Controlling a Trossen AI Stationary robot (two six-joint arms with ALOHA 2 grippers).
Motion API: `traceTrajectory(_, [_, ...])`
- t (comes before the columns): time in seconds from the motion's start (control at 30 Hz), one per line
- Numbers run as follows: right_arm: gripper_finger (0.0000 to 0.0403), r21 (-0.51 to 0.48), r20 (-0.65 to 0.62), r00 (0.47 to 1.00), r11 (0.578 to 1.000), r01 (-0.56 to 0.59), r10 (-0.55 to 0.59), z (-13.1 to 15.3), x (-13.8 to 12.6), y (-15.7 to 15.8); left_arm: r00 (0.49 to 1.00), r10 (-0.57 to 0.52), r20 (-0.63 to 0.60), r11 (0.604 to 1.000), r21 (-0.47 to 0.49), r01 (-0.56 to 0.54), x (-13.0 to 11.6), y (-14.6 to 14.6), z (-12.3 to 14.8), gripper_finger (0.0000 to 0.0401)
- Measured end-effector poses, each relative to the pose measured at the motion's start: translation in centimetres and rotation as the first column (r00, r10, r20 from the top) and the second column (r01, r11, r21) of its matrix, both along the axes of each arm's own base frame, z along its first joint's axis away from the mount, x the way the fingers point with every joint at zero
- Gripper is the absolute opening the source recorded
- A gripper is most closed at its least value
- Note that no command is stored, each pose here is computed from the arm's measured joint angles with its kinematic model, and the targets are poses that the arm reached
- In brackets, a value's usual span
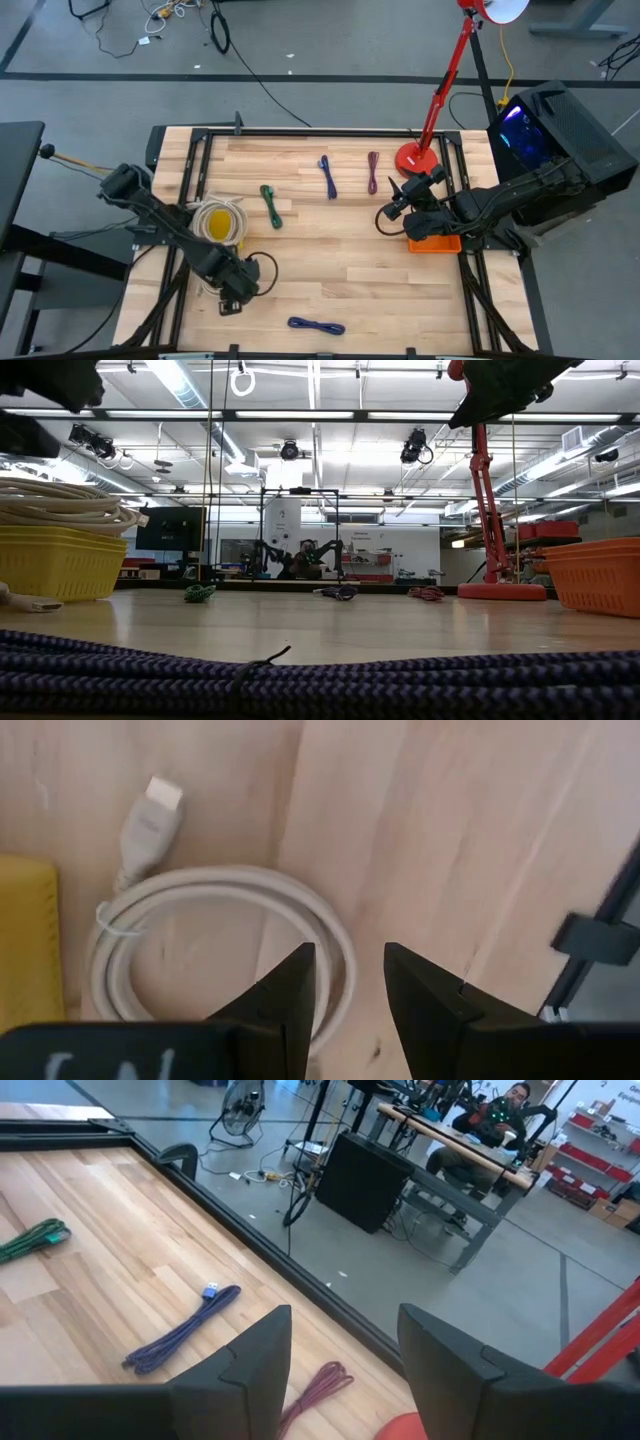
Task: Pick & Place USB Port
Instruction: Put the brown HDMI cable into the yellow basket
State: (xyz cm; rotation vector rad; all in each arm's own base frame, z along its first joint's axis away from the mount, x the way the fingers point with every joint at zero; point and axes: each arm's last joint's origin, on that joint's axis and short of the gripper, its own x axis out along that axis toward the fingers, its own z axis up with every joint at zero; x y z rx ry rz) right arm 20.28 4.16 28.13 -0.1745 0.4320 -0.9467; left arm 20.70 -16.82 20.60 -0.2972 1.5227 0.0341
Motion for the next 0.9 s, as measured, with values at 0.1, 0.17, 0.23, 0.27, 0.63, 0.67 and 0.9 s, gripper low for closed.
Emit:
traceTrajectory(0.1, [0.0185,-0.001,-0.001,1.0,1.0,0.0,0.0,0.0,0.0,0.0,0.998,0.052,-0.021,0.999,0.001,-0.052,0.0,-0.2,-0.3,0.0126])
traceTrajectory(0.17, [0.0185,-0.001,-0.002,1.0,1.0,-0.001,0.001,0.0,0.0,0.0,0.995,0.09,-0.033,0.996,-0.001,-0.09,-0.1,-0.4,-0.4,0.0126])
traceTrajectory(0.23, [0.0185,-0.002,-0.003,1.0,1.0,-0.002,0.002,0.0,0.0,0.0,0.991,0.13,-0.039,0.991,-0.003,-0.13,-0.2,-0.5,-0.4,0.0126])
traceTrajectory(0.27, [0.0185,-0.002,-0.007,1.0,1.0,-0.004,0.004,0.0,0.0,0.0,0.988,0.15,-0.041,0.989,-0.004,-0.15,-0.2,-0.6,-0.4,0.0126])
traceTrajectory(0.63, [0.0185,-0.003,-0.028,0.999,1.0,-0.018,0.018,0.0,0.0,0.0,0.96,0.271,-0.073,0.962,0.053,-0.268,-0.9,-1.9,-1.6,0.0126])
traceTrajectory(0.67, [0.0185,-0.003,-0.028,0.999,1.0,-0.018,0.018,0.0,0.0,0.0,0.959,0.272,-0.079,0.961,0.063,-0.268,-0.8,-2.1,-1.9,0.0126])
traceTrajectory(0.9, [0.0185,-0.008,-0.036,0.999,0.999,-0.034,0.033,0.0,0.0,0.3,0.951,0.29,-0.11,0.954,0.117,-0.278,-0.4,-2.4,-3.6,0.0126])
